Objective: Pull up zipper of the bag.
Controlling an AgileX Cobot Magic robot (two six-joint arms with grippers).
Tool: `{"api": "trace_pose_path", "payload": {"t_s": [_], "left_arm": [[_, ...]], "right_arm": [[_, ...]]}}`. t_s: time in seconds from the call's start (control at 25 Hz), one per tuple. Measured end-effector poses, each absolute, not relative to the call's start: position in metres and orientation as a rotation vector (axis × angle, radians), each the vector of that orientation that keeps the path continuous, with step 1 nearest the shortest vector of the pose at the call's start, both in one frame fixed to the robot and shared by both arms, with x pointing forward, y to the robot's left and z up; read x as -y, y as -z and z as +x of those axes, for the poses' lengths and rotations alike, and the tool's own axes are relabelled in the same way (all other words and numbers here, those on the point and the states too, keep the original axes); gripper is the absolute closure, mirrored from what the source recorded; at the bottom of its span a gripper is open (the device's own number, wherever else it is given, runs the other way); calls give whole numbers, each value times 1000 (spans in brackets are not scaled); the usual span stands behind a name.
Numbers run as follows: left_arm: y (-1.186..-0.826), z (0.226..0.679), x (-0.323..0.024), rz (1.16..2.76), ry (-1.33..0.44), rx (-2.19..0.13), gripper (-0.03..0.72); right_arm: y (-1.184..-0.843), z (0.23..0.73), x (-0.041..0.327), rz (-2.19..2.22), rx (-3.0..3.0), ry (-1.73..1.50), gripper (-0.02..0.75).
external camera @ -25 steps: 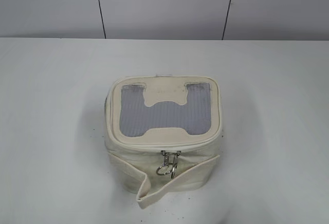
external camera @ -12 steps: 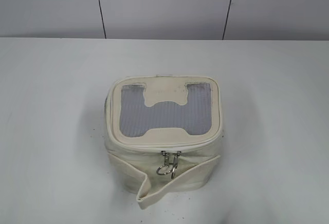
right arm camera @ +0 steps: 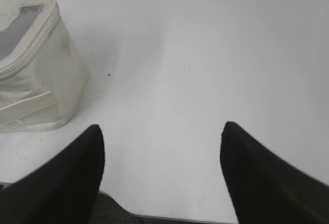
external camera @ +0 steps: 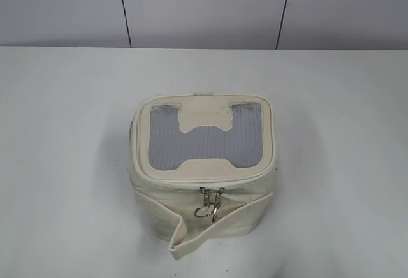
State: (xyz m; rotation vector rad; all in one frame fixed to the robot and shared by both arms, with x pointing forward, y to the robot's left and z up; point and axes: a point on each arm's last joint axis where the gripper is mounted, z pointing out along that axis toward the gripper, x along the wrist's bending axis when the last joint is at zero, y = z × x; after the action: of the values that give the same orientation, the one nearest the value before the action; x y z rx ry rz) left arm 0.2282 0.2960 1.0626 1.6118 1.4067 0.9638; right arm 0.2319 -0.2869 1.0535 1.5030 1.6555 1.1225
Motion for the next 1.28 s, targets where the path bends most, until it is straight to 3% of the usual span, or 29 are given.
{"api": "trace_pose_path", "payload": {"t_s": [1.28], "left_arm": [[-1063,228,-296,1612,-964,-1407,450]], "right_arm": [[-1053,233,297,1483,-1617,-989,190]]}}
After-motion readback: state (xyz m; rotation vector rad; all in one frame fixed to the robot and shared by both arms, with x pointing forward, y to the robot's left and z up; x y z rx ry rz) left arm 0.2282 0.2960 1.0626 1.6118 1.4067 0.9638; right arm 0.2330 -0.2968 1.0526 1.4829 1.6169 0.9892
